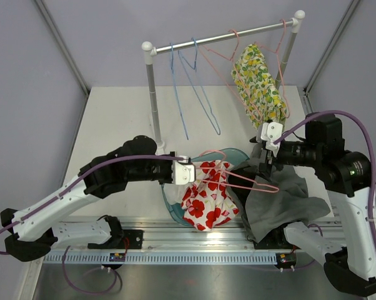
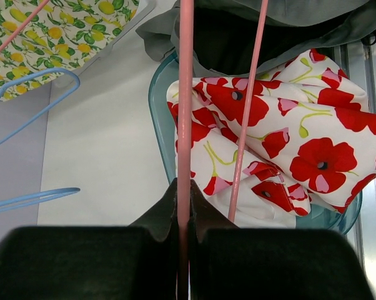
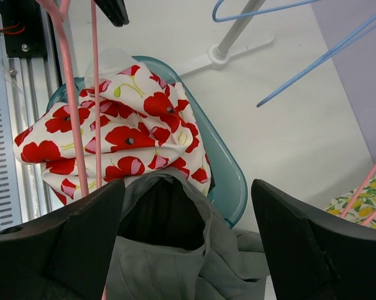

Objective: Remove the skirt from the hanger

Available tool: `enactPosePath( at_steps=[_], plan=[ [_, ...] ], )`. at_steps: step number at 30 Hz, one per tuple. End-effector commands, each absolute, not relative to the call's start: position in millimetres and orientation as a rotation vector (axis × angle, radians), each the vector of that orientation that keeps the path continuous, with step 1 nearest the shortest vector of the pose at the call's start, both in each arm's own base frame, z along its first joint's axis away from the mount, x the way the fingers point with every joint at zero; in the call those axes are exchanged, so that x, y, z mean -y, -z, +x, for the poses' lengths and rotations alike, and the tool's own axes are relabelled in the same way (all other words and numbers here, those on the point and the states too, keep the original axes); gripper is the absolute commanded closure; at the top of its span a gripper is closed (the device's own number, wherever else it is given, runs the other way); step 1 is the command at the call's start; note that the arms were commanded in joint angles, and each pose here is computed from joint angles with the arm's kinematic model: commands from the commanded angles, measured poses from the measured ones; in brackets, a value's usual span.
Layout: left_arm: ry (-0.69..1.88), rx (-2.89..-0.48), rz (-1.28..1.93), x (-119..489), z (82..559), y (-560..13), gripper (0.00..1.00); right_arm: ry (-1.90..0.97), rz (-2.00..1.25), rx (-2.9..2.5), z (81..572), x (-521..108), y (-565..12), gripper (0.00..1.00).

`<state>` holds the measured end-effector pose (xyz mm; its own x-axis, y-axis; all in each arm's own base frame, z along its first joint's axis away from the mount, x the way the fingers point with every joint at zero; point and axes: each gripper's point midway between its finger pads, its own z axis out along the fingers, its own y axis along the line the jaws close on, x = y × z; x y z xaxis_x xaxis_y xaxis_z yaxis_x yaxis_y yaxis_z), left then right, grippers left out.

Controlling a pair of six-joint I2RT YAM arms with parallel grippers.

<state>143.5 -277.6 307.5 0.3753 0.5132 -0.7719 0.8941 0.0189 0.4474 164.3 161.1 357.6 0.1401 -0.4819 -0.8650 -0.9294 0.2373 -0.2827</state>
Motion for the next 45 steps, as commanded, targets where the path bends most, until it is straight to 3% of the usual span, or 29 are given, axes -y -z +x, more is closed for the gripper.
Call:
enactPosePath(
  at_steps=[1,9,17,20,21,24,25,26,30,31,33,34,35,40,45],
  plan=[
    [0.478,-1.211,1.576,281.3,146.2,-330.8,1.0,-0.581,-1.352,-1.488,161.4,-164.2,-373.8,0.09],
    [0.478,-1.212,1.552,286.6,150.7,-338.6,1.0,-0.887,-1.537,-1.44,115.0,-178.7,-339.4,0.09],
    [0.488,-1.216,1.509,293.8,155.9,-347.4,1.0,-0.872,-1.49,-1.501,123.9,-178.3,-316.0,0.18],
    [0.512,-1.195,1.491,295.5,153.4,-355.4,1.0,-0.856,-1.47,-1.514,127.9,-177.8,-314.2,0.31],
    [0.512,-1.193,1.485,295.1,153.6,-356.7,1.0,-0.848,-1.469,-1.52,129.5,-177.4,-312.6,0.45],
    [0.511,-1.197,1.46,294.6,155.3,-359.4,1.0,-0.841,-1.462,-1.53,129.7,-176.4,-313.7,0.67],
    [0.516,-1.204,1.449,295.1,156.1,-357.8,1.0,-0.837,-1.452,-1.533,128.7,-175.7,-314.7,0.9],
    [0.523,-1.206,1.443,295.3,155.6,-357.1,1.0,-0.828,-1.447,-1.533,128.6,-175.0,-315.2,0.97],
    [0.558,-1.205,1.395,295.7,154.7,-355.2,1.0,-0.789,-1.439,-1.556,123.2,-166.6,-310.1,1.0],
    [0.582,-1.188,1.358,295.4,152.9,-363.7,0.94,-0.782,-1.434,-1.557,118.4,-163.6,-310.6,1.0],
    [0.599,-1.176,1.306,294.5,153.6,-370.6,0.69,-0.758,-1.396,-1.574,117.7,-157.0,-313.8,1.0],
    [0.612,-1.179,1.284,292.9,152.4,-373.8,0.27,-0.738,-1.377,-1.584,114.9,-152.6,-316.0,1.0],
    [0.617,-1.153,1.252,285.6,149.0,-386.6,0.04,-0.699,-1.348,-1.588,116.1,-148.0,-324.2,1.0],
    [0.567,-1.121,1.096,243.9,144.2,-427.1,0.01,-0.449,-1.12,-1.673,126.4,-113.6,-354.0,1.0],
    [0.516,-1.187,0.968,203.2,143.6,-422.4,0.01,-0.353,-0.953,-1.644,130.8,-102.1,-407.0,1.0]
  ],
)
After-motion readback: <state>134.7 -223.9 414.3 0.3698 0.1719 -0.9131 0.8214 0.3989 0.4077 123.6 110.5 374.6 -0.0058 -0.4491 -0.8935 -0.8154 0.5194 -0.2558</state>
